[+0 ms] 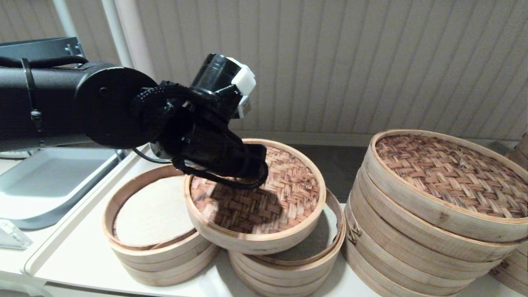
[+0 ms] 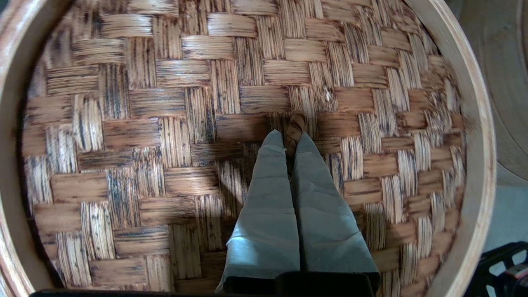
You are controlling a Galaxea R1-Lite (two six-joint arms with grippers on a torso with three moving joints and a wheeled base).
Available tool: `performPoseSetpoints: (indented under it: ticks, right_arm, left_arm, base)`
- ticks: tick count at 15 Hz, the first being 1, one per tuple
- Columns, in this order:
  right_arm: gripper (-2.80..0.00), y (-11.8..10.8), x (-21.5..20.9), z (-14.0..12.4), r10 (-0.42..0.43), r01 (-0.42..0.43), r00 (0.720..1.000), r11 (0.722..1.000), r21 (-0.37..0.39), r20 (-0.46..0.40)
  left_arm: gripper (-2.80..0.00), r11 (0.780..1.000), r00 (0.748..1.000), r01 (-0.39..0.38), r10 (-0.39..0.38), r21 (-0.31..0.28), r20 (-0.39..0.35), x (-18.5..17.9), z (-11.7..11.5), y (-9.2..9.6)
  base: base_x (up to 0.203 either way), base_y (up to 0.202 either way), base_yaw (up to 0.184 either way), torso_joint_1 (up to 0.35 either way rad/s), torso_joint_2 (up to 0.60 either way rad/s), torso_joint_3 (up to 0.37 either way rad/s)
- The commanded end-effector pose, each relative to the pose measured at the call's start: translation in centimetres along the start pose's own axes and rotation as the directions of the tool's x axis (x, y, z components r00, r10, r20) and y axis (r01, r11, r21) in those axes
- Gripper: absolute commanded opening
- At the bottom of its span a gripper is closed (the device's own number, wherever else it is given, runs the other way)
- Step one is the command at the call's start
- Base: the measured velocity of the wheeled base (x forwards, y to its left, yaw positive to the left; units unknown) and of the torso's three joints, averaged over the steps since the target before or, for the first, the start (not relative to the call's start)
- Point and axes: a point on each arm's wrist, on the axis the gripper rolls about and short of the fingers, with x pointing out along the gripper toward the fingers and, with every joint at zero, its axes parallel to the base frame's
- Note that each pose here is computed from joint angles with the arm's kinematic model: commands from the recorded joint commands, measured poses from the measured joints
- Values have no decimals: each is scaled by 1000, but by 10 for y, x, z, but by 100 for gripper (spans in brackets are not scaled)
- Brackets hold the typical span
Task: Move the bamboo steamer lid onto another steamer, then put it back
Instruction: Put the steamer
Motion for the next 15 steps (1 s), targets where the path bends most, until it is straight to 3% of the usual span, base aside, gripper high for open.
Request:
performPoseSetpoints:
  ticks: [1,5,15]
  right_arm:
    - [-280,0,2,-7,2,-2,1000,1000,0,-23]
    - [-280,0,2,-7,2,-2,1000,1000,0,-23]
    - [-280,0,2,-7,2,-2,1000,1000,0,-23]
  left_arm:
    - [-280,1000,1000,6,-6,9,-11,6,-2,-7]
    - [-280,1000,1000,3,-3,25,-17,17,-5,-21]
    - [-280,999,998,12,-10,35,-56,38,-16,-37]
  base:
    - [0,0,0,0,0,0]
    - [0,0,0,0,0,0]
    - [0,0,0,0,0,0]
